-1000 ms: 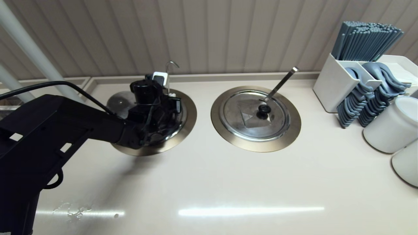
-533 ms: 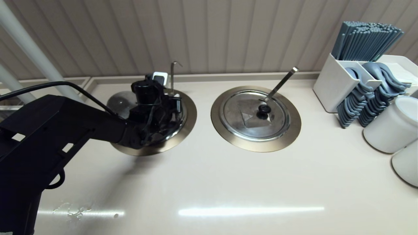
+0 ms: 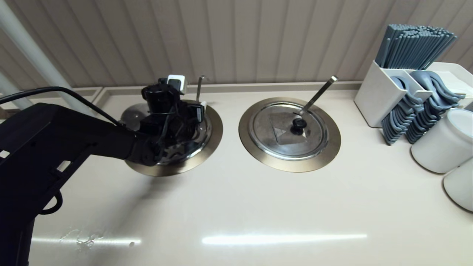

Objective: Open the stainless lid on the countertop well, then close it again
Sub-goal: Stir with a spoon, then close the lid

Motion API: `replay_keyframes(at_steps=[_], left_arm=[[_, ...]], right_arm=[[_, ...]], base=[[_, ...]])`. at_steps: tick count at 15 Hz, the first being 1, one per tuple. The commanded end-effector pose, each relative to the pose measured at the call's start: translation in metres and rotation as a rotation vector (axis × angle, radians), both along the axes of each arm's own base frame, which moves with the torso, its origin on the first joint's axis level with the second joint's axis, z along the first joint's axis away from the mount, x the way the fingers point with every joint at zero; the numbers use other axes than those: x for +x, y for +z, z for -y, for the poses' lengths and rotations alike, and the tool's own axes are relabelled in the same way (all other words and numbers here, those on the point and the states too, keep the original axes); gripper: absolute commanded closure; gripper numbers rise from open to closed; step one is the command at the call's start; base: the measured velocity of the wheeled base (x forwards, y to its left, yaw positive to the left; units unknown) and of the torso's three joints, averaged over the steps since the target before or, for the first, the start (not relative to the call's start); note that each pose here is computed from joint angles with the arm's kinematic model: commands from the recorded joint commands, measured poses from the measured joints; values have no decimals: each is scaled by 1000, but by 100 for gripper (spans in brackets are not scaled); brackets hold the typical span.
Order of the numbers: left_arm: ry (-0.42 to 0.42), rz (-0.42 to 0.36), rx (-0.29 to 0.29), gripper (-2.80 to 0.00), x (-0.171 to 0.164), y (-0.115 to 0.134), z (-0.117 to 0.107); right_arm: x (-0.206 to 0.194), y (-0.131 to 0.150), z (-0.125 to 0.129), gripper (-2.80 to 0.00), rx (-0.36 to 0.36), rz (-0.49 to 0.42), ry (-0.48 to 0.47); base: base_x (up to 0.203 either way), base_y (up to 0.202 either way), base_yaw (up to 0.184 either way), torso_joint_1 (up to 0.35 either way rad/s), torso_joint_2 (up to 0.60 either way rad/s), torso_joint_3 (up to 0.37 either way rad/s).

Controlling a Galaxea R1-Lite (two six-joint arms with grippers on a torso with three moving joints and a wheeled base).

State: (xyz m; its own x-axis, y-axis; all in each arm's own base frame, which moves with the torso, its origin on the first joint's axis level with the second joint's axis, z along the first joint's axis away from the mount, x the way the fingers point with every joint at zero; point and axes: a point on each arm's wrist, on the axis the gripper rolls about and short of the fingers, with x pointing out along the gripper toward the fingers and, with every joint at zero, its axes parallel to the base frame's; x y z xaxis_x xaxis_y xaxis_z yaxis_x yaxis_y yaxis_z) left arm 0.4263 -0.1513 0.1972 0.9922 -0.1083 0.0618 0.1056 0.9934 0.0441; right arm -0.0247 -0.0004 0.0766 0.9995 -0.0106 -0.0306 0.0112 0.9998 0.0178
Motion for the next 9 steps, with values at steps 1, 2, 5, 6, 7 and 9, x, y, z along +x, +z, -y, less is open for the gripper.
replay_keyframes(at_steps=[1, 2, 5, 6, 7, 9], left_arm=[[1, 22, -8, -280, -6, 10, -2], [0, 30, -11, -280, -8, 15, -3], [2, 38, -12, -280, -15, 25, -7], [2, 20, -5, -280, -18, 27, -8], [2, -23, 14, -280, -21, 26, -9], [-8, -121, 52, -280, -29, 28, -12]], right_arm=[[0, 0, 0, 0, 0, 0, 0], [0, 0, 0, 0, 0, 0, 0], [0, 0, 0, 0, 0, 0, 0], [0, 0, 0, 0, 0, 0, 0], [0, 0, 0, 0, 0, 0, 1], [0, 0, 0, 0, 0, 0, 1]], base=[[0, 0, 0, 0, 0, 0], [0, 0, 0, 0, 0, 0], [0, 0, 0, 0, 0, 0], [0, 0, 0, 0, 0, 0], [0, 0, 0, 0, 0, 0], [0, 0, 0, 0, 0, 0]])
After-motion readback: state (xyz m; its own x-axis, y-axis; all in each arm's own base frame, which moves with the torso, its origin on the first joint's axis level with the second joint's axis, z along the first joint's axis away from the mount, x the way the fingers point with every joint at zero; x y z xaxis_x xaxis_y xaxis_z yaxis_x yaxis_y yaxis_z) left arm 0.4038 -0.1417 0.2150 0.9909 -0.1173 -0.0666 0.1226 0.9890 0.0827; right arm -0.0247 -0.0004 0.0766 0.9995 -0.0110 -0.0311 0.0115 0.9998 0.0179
